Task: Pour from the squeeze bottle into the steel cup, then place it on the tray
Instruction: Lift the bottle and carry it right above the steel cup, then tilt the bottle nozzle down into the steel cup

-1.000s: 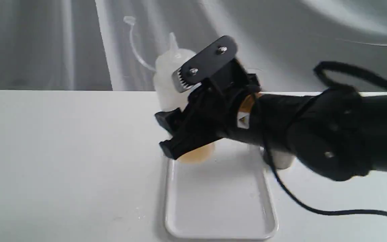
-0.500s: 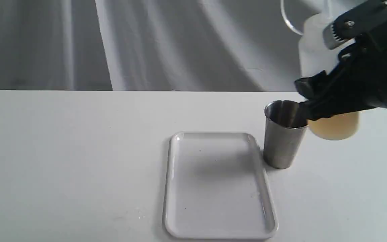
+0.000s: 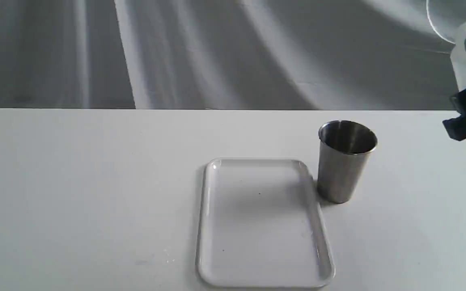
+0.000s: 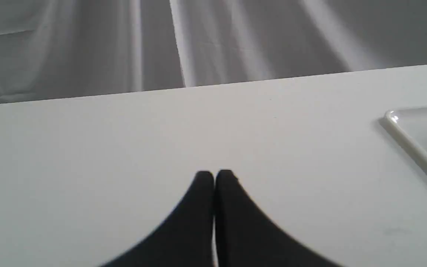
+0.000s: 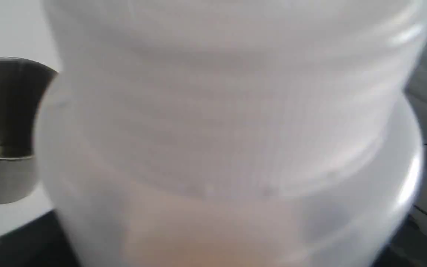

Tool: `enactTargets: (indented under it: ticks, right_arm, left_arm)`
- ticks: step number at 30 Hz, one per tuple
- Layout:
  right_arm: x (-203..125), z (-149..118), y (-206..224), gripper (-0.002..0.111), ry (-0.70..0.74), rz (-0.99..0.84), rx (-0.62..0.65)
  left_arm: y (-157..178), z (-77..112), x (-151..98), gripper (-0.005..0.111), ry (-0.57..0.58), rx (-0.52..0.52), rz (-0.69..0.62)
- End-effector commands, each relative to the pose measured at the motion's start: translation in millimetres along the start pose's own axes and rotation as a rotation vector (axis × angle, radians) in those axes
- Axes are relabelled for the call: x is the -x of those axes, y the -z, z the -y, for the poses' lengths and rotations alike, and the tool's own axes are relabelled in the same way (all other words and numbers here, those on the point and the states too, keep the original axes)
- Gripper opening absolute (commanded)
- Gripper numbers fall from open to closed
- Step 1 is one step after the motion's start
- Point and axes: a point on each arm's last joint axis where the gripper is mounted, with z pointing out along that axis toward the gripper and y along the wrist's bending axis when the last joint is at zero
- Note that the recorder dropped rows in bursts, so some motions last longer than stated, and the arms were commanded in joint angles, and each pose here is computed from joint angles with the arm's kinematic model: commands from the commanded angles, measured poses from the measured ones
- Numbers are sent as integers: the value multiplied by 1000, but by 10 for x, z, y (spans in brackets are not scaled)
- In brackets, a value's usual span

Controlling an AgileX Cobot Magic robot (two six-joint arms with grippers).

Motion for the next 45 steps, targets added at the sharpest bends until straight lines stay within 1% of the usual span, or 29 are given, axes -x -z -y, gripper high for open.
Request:
enactTargets:
  ticks: [1, 10, 19, 27, 31, 33, 39, 45]
  right_arm:
    - [7, 25, 7, 9, 24, 20, -14]
    - [2, 41, 7, 9, 66, 13, -32]
    - [12, 63, -20, 9, 179, 22, -61]
    - [-153, -47, -336, 9, 270, -102, -46]
    - [-112, -38, -498, 9, 227, -137, -62]
    - [-46, -25, -570, 9, 233, -141, -76]
    - [104, -38, -762, 9, 348, -146, -125]
    - [136, -164, -888, 9, 502, -209, -199]
  left_arm:
    - [-2, 0, -7, 0, 2, 1, 5]
    - [-2, 0, -7, 0, 5, 1, 5]
    - [-2, 0, -7, 0, 2, 1, 5]
    - [-2, 0, -7, 0, 6, 1, 5]
    - [-2, 0, -7, 0, 6, 1, 5]
    - [-2, 0, -7, 0, 6, 1, 5]
    - [-2, 0, -7, 0, 4, 1, 5]
    - [-2, 0, -7, 0, 4, 1, 5]
